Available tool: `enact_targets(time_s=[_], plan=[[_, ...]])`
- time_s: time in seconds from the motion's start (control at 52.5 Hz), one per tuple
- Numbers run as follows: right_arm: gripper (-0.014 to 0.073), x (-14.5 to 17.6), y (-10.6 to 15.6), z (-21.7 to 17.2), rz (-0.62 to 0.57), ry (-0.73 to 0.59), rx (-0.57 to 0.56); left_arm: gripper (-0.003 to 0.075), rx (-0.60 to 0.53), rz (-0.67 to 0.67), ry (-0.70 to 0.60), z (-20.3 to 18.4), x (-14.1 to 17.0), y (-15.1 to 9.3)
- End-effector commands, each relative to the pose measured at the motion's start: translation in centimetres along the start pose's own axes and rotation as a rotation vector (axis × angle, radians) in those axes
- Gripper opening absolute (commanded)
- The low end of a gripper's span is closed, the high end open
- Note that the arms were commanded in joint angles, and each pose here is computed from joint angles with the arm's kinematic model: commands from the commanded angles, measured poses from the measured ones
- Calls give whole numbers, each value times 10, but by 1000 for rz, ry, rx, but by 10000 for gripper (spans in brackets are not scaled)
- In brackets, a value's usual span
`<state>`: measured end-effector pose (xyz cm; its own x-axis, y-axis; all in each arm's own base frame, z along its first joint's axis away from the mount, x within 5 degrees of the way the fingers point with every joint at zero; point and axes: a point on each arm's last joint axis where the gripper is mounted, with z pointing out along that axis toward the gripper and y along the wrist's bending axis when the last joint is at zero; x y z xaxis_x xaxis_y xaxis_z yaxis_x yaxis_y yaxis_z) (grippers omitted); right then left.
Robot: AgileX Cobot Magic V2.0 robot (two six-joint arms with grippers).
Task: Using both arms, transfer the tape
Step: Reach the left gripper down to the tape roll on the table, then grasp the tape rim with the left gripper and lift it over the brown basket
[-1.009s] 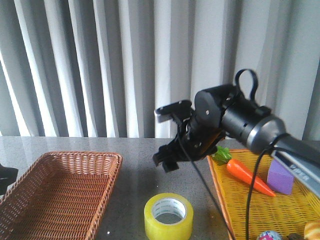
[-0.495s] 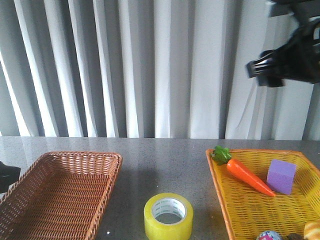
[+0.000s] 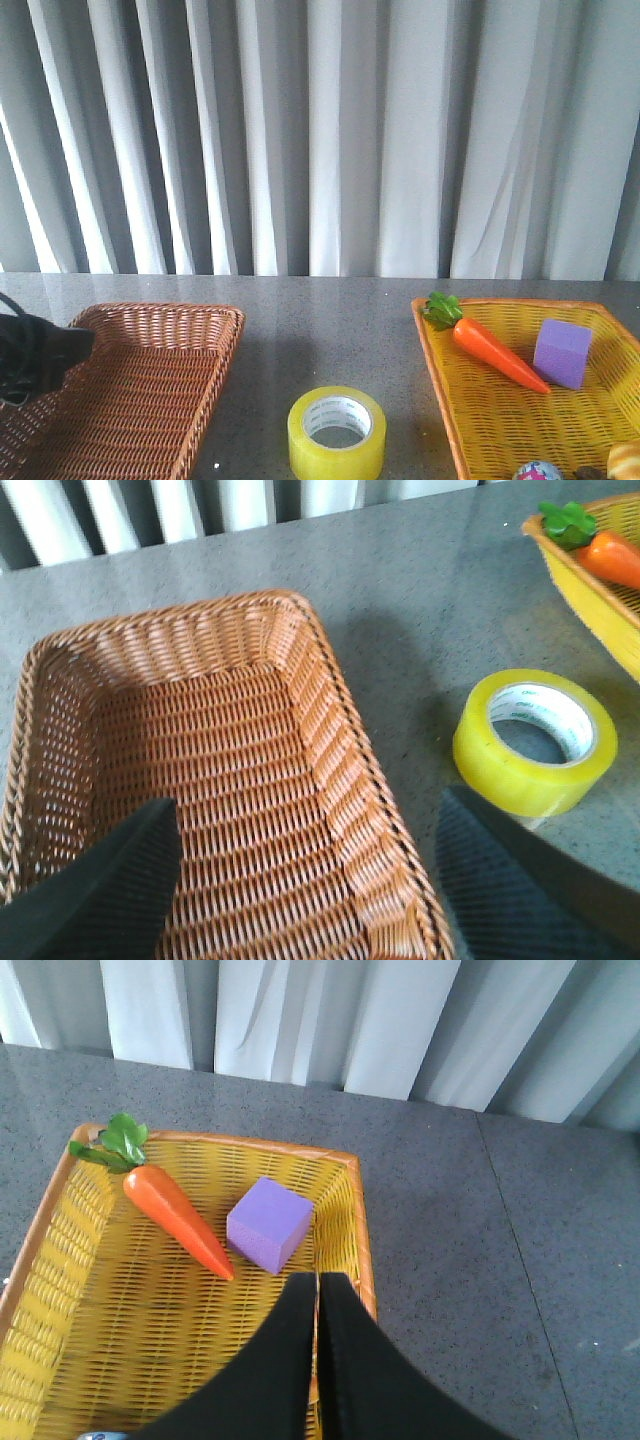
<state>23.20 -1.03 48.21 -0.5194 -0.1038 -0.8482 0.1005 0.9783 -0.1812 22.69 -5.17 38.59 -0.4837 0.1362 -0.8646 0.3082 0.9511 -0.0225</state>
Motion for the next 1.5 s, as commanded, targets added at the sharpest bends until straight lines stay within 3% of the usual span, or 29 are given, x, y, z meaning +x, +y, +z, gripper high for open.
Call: enact_targets(time_s=[0.0, 0.171, 0.419, 0.666, 0.857, 1.104, 1.276, 1.485], plan=[[-8, -4, -6, -12, -11, -62, 25, 524, 32, 47, -149, -14, -34, -11], [-8, 1, -6, -12, -8, -3, 24, 524, 121, 96, -111, 1, -73, -29], [-8, 1, -6, -12, -8, -2, 24, 524, 249, 160, 62, 90, -104, -72], [-8, 1, -6, -12, -8, -2, 24, 524, 220, 94, 365, 191, -79, -92], [-8, 1, -6, -12, -8, -2, 25, 524, 218, 45, 487, 233, -58, -105], [-8, 1, -6, -12, -8, -2, 25, 524, 204, 91, 502, 253, -46, -121], [-8, 1, -6, -12, -8, -2, 25, 524, 118, 48, 531, 261, -39, -116], [-8, 1, -6, -12, -8, -2, 25, 524, 114, 27, 572, 272, -28, -117]])
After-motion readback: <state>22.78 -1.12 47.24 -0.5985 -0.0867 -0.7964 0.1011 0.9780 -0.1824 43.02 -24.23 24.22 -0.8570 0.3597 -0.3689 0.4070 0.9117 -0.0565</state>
